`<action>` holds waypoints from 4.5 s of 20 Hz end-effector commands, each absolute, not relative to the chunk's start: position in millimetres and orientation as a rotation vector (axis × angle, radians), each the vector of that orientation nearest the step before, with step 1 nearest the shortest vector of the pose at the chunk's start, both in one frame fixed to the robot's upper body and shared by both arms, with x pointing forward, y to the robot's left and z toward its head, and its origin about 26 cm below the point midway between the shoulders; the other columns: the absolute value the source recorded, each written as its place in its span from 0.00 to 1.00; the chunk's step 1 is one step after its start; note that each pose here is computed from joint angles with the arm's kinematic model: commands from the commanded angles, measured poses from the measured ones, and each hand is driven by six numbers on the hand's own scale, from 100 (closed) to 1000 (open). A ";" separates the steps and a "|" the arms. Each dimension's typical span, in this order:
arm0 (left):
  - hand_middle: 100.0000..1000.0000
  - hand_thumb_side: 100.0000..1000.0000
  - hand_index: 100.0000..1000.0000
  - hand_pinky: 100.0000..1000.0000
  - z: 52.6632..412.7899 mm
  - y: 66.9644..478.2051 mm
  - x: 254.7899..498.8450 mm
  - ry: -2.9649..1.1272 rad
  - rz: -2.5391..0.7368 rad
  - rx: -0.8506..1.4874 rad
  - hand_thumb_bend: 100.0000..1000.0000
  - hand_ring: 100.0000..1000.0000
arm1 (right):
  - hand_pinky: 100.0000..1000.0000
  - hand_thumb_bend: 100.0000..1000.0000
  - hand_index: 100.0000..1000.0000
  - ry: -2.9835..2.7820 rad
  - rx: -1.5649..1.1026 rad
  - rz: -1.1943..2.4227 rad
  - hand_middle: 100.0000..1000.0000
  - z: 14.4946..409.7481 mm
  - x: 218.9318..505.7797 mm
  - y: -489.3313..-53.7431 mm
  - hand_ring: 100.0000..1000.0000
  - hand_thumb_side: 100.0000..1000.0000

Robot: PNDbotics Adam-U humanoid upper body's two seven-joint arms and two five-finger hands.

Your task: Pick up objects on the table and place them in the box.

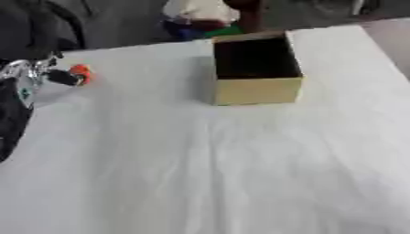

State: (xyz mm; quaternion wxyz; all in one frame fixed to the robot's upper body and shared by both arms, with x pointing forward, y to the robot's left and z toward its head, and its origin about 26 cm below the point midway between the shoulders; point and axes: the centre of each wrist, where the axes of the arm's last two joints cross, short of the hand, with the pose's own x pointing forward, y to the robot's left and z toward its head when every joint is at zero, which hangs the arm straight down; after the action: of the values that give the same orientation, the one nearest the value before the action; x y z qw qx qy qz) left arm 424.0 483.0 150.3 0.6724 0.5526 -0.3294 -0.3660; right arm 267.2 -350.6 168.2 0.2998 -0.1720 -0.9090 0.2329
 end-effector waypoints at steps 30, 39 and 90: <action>0.63 0.42 0.82 0.69 146.1 486.8 420.1 -0.718 -0.769 1.447 0.28 0.61 | 0.67 0.00 0.95 -2.444 -0.427 0.627 0.74 174.5 267.6 -344.4 0.95 0.41; 0.47 0.29 0.63 0.59 142.5 481.3 422.1 -0.739 -0.723 1.591 0.02 0.49 | 0.67 0.00 0.95 -2.446 -0.412 0.626 0.74 174.6 268.7 -342.1 0.95 0.41; 0.84 0.44 0.96 0.79 204.2 225.0 470.0 -1.464 -1.651 1.056 0.35 0.77 | 0.68 0.00 0.94 -2.436 -0.256 0.698 0.73 172.9 272.2 -331.2 0.95 0.41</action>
State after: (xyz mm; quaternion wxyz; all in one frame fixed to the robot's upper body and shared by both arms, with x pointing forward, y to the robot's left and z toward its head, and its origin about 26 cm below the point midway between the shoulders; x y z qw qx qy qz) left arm 469.2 219.0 188.8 0.3443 0.3948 -0.5700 -0.6330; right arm 274.1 -331.8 165.0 0.3065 -0.0971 -0.9115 0.2564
